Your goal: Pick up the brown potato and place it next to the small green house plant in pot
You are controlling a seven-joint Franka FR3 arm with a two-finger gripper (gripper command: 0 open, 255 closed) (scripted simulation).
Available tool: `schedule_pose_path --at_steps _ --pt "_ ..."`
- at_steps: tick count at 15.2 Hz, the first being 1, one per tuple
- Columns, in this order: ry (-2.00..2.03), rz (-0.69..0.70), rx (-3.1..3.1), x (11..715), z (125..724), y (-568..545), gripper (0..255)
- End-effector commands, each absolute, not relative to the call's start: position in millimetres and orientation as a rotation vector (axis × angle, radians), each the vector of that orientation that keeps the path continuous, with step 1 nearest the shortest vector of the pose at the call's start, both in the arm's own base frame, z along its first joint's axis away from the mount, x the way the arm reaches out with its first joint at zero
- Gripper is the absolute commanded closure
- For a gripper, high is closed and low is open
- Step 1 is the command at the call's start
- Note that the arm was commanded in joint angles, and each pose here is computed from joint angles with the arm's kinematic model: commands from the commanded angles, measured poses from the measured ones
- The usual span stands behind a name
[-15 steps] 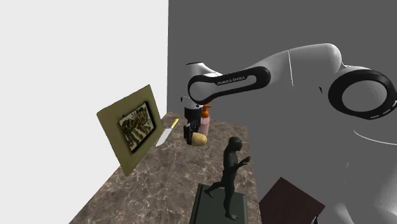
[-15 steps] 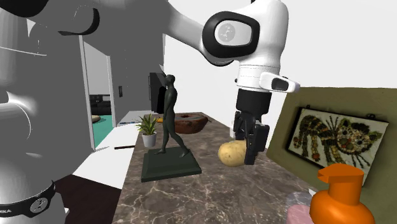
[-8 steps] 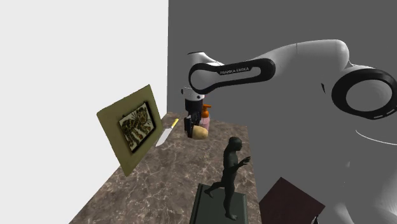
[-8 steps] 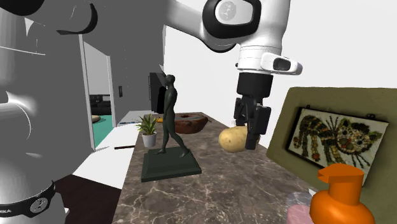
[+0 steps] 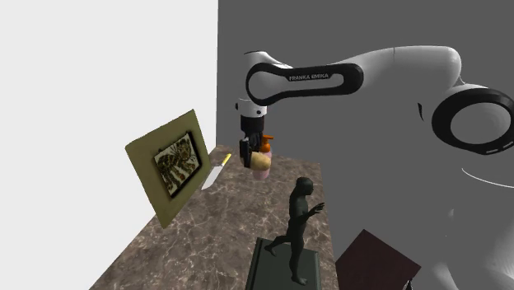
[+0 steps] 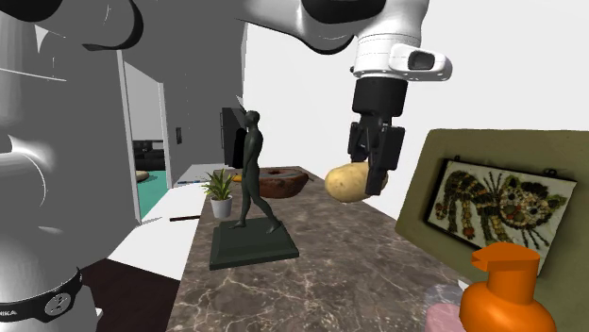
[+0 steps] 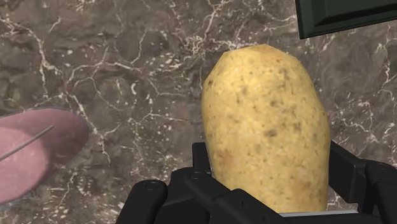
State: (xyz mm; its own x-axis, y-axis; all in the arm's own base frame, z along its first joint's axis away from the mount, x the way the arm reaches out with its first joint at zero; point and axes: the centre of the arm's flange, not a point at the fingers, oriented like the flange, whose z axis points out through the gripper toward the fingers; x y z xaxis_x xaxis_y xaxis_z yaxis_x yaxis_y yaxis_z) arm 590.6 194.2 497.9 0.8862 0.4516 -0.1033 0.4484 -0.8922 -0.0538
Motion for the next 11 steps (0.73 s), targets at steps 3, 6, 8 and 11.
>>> schedule_pose_path --at_steps 3,6,8,11 --pt "-0.721 0.177 -3.024 590 519 195 255" --pt "-0.721 0.177 -3.024 590 535 195 255" --pt "-0.721 0.177 -3.024 590 546 195 255" --pt "-0.721 0.177 -3.024 578 556 202 255"
